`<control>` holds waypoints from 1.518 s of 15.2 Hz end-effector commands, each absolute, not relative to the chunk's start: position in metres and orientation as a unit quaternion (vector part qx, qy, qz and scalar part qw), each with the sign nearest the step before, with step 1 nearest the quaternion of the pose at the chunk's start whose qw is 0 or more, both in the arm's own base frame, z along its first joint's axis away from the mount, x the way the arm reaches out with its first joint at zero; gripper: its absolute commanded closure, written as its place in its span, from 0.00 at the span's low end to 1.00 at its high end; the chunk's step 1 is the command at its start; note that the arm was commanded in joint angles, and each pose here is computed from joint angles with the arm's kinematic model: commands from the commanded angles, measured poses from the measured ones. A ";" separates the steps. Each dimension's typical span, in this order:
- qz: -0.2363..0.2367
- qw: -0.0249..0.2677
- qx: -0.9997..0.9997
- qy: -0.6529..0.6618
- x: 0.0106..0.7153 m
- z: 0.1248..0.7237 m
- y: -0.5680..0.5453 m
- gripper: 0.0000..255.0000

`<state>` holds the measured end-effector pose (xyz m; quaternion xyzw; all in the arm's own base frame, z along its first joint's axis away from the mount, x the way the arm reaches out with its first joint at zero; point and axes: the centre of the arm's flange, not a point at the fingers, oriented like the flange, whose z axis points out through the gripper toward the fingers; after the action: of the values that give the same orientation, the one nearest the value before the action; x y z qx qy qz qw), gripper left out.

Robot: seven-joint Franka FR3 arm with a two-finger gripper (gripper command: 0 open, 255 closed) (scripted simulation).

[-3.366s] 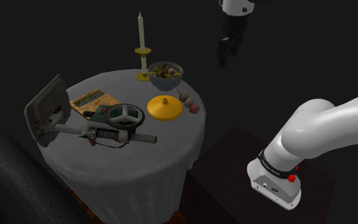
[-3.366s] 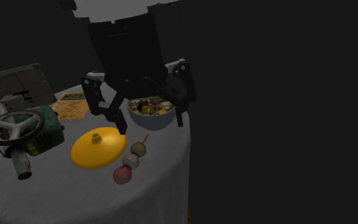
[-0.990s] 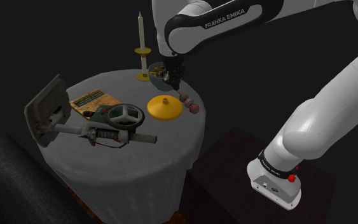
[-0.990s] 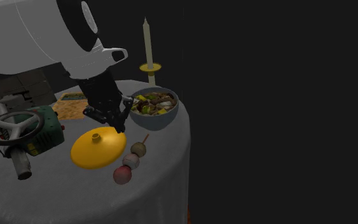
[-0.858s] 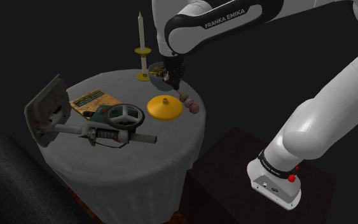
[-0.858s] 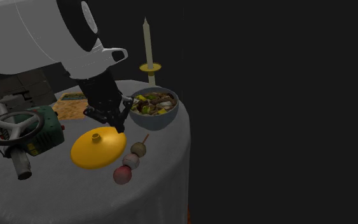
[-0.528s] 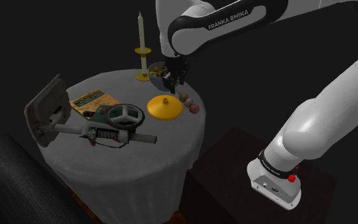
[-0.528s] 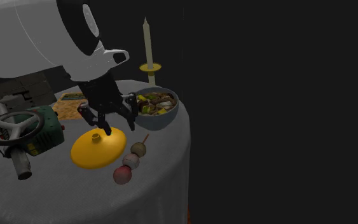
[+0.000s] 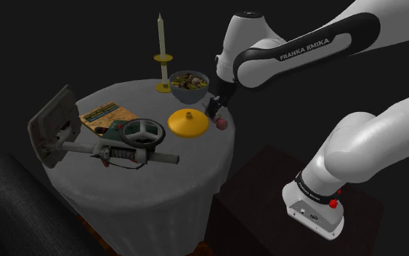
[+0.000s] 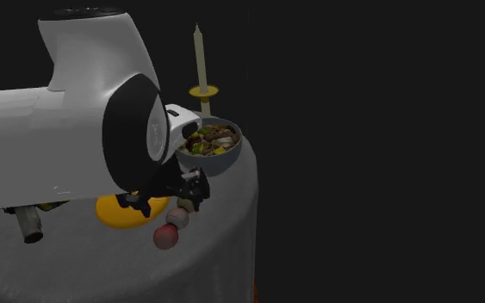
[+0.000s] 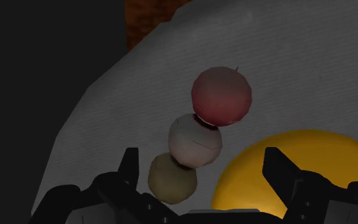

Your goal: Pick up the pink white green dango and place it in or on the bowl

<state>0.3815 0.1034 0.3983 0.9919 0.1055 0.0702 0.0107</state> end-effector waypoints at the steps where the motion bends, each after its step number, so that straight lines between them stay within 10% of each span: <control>1: 0.073 0.008 0.992 0.106 0.380 0.388 0.102 0.00; 13: 0.073 0.008 0.992 0.106 0.384 0.364 0.102 0.00; 14: 0.073 0.008 0.992 0.106 0.384 0.364 0.102 1.00; 23: 0.073 0.008 0.992 0.106 0.384 0.364 0.102 1.00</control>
<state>0.3839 0.1018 0.3642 0.9916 0.1056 0.0736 0.0082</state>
